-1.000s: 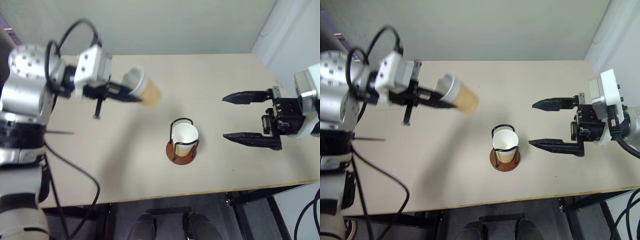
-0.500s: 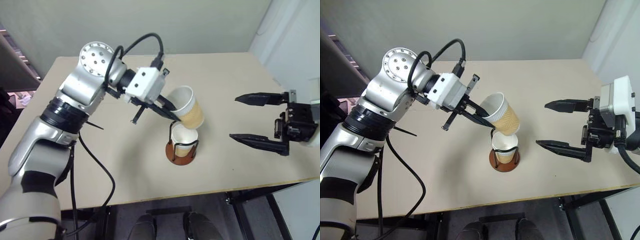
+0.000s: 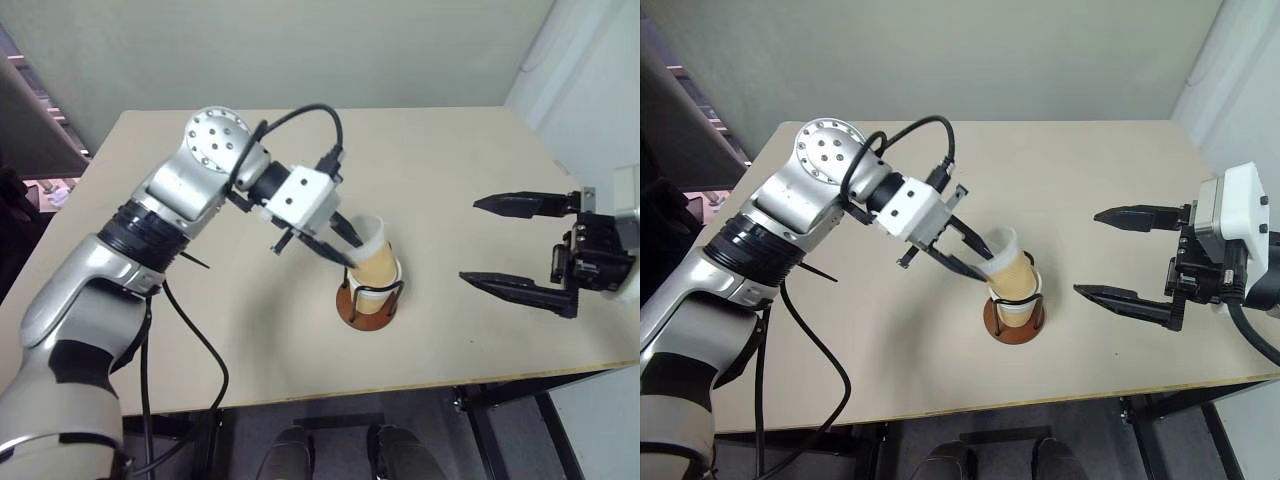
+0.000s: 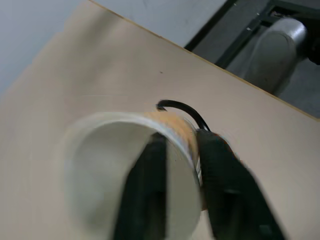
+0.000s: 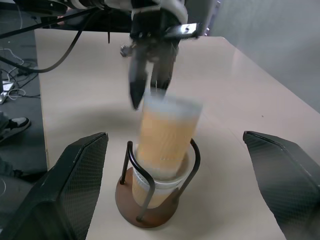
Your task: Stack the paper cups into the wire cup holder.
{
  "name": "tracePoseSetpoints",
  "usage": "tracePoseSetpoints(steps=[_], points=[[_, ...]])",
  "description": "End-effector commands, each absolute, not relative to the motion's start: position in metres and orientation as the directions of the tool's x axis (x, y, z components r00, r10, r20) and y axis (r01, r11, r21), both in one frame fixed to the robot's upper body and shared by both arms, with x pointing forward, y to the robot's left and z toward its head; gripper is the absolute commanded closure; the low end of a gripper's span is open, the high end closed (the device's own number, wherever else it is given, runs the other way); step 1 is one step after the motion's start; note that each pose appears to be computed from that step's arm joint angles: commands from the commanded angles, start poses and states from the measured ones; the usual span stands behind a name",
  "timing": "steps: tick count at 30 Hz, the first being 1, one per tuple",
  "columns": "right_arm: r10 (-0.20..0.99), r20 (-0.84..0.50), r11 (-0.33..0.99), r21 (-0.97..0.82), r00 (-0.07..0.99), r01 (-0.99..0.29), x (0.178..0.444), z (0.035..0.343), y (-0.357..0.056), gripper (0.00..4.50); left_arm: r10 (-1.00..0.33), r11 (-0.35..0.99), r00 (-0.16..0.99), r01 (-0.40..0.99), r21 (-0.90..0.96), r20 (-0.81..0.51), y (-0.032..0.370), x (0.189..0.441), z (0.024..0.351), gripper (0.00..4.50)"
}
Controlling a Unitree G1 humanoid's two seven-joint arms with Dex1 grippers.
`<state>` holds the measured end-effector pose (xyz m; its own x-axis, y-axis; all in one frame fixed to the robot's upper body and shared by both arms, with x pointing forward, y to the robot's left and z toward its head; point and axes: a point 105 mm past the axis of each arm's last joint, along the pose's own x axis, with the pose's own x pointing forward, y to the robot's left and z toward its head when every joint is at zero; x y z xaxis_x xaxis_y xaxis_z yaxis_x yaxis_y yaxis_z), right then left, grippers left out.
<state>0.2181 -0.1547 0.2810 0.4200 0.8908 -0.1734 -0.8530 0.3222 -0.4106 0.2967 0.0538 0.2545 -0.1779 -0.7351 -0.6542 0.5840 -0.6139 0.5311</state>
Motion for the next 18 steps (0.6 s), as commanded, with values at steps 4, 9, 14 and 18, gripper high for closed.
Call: tracePoseSetpoints(steps=[4,9,14,18], points=[[0.888,-0.154,0.321,-0.467,0.433,-0.824,0.214,0.291,-0.155,0.0,-0.703,-0.668,-0.174,0.495,0.556,-0.69,0.044,0.295,0.259,0.97],[0.894,-0.155,0.311,-0.462,0.421,-0.83,0.216,0.29,-0.154,0.0,-0.751,-0.619,-0.168,0.517,0.591,-0.639,0.045,0.296,0.271,0.03],[0.909,-0.198,0.26,-0.417,0.366,-0.871,0.221,0.28,-0.153,0.0,-0.845,-0.435,-0.103,0.705,0.56,-0.525,0.091,0.299,0.289,0.03],[0.876,-0.272,0.278,-0.389,0.398,-0.878,0.236,0.266,-0.175,0.0,-0.883,-0.235,-0.008,0.873,0.428,-0.469,0.142,0.301,0.272,0.03]])
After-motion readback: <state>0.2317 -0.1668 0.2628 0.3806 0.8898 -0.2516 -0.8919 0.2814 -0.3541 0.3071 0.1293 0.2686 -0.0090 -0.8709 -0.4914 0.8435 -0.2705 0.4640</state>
